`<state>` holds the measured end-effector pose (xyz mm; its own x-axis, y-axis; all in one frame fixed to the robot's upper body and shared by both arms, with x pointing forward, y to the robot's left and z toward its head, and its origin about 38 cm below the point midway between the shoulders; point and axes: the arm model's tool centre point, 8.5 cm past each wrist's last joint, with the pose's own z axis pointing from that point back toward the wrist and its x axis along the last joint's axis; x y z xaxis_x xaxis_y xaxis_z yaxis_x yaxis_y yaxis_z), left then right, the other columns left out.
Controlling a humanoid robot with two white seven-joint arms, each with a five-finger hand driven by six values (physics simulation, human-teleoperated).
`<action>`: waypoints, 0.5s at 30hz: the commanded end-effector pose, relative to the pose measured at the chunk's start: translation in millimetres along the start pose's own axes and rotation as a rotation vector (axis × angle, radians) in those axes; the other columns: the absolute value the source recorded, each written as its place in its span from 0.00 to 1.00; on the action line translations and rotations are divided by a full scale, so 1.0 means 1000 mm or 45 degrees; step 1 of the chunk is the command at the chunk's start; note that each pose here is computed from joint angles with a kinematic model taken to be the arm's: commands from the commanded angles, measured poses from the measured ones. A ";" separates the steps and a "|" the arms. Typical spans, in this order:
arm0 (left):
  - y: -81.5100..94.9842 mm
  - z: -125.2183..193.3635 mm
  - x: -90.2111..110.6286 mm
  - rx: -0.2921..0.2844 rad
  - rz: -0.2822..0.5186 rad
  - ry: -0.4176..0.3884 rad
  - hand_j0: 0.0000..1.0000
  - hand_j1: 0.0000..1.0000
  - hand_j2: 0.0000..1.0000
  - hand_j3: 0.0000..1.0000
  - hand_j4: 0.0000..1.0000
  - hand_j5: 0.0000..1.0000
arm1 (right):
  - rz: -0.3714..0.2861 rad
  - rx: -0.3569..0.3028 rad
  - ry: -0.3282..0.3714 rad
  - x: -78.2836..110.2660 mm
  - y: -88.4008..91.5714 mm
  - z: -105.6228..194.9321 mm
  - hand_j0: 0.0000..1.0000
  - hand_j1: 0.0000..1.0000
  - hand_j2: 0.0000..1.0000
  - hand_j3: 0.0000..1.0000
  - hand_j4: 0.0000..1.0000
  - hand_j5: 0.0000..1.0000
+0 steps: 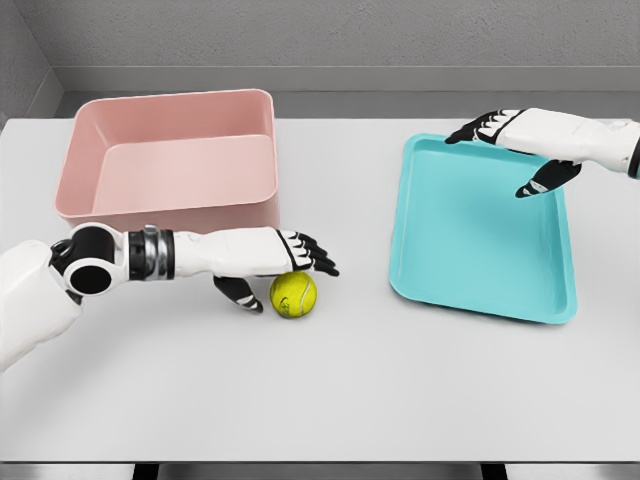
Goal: Put the tennis from the blue tray into the pink basket with both arms
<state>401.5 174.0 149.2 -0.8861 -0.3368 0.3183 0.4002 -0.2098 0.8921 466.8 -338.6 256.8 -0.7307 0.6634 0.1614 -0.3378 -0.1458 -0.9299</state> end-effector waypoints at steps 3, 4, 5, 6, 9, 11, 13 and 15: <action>0.000 0.000 0.000 0.005 0.008 0.001 1.00 1.00 1.00 1.00 1.00 1.00 | -0.010 -0.005 0.007 -0.002 0.000 0.002 1.00 1.00 1.00 1.00 1.00 1.00; -0.001 0.000 -0.001 0.003 0.009 0.003 1.00 1.00 1.00 1.00 1.00 1.00 | -0.015 -0.004 0.016 -0.004 0.001 0.003 1.00 1.00 1.00 1.00 1.00 1.00; -0.004 0.001 -0.004 -0.009 0.008 0.019 1.00 1.00 1.00 1.00 1.00 1.00 | -0.022 -0.002 0.027 -0.007 0.002 0.004 1.00 1.00 1.00 1.00 1.00 1.00; -0.004 0.000 -0.004 -0.010 0.006 0.018 1.00 1.00 1.00 1.00 1.00 1.00 | -0.022 -0.002 0.027 -0.007 0.002 0.004 1.00 1.00 1.00 1.00 1.00 1.00; -0.003 0.000 -0.004 -0.010 0.003 0.019 1.00 1.00 1.00 1.00 1.00 1.00 | -0.021 -0.002 0.027 -0.007 0.002 0.004 1.00 1.00 1.00 1.00 1.00 1.00; -0.004 0.000 -0.004 -0.021 -0.011 0.026 1.00 1.00 1.00 1.00 1.00 1.00 | -0.021 0.000 0.025 -0.006 0.002 0.003 1.00 1.00 1.00 1.00 1.00 1.00; -0.004 -0.001 -0.004 -0.035 -0.039 0.034 1.00 1.00 1.00 1.00 1.00 1.00 | -0.020 -0.001 0.023 -0.006 0.002 0.003 1.00 1.00 1.00 1.00 1.00 1.00; -0.005 -0.002 -0.003 -0.035 -0.039 0.030 1.00 1.00 1.00 1.00 1.00 1.00 | -0.021 0.000 0.025 -0.006 0.002 0.003 1.00 1.00 1.00 1.00 1.00 1.00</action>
<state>402.9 174.6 143.2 -0.8920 -0.3509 0.2848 0.3811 -0.2453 0.8914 468.8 -344.5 254.5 -0.7164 0.6778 0.1654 -0.3478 -0.1415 -0.9268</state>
